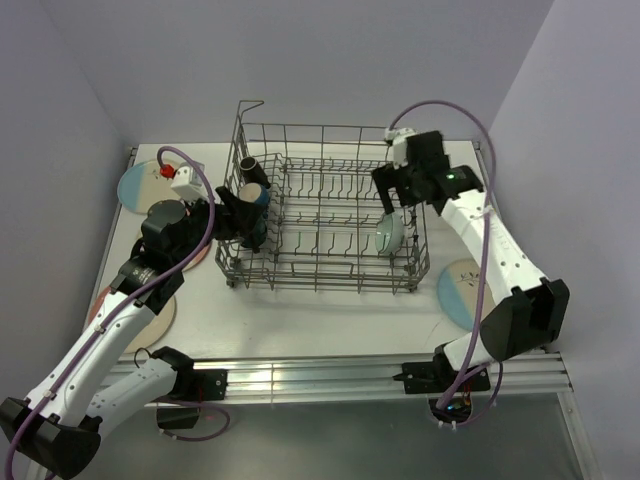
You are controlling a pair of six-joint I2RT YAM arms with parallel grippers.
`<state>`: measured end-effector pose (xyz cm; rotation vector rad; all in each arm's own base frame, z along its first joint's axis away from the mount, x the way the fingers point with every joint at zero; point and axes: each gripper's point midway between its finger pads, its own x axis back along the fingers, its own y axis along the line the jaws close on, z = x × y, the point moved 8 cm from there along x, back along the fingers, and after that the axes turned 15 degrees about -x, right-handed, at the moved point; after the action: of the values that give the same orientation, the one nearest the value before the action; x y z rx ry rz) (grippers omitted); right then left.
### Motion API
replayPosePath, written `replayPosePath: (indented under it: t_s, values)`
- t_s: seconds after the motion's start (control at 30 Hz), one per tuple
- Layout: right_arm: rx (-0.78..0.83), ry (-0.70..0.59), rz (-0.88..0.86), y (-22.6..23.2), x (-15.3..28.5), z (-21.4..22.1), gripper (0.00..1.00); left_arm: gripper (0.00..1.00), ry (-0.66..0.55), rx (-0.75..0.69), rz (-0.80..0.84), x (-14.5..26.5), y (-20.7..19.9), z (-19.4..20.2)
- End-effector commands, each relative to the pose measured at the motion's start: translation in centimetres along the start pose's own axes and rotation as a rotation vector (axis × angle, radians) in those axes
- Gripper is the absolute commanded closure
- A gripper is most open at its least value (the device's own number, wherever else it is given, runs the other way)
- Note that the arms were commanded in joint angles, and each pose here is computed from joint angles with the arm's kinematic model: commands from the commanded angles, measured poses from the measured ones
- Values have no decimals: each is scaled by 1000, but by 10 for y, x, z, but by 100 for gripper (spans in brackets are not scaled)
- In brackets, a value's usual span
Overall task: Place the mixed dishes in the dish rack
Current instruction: Grab a bowl with the right arm
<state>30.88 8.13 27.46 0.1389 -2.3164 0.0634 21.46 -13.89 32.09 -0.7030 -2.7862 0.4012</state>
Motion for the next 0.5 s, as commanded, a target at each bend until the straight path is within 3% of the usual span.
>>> replayPosePath:
  t_s: [0.0, 0.07, 0.13, 0.33, 0.47]
  values:
    - [45, -95, -223, -26, 36, -27, 0, 22, -99, 5, 54, 4, -10, -22]
    - [-70, -95, -276, -56, 35, -26, 0, 10, -123, 21, 63, 4, -11, -23]
    - [-171, -87, -196, -90, 27, -20, 5, 1, -130, 44, 49, 4, -9, -20]
    - [-587, -72, -3, -141, 1, 8, 16, 1, -120, 99, 89, -2, -13, -15]
    - [-822, -127, 312, -169, -19, 31, 19, 1, -81, 138, 138, -6, -17, -9]
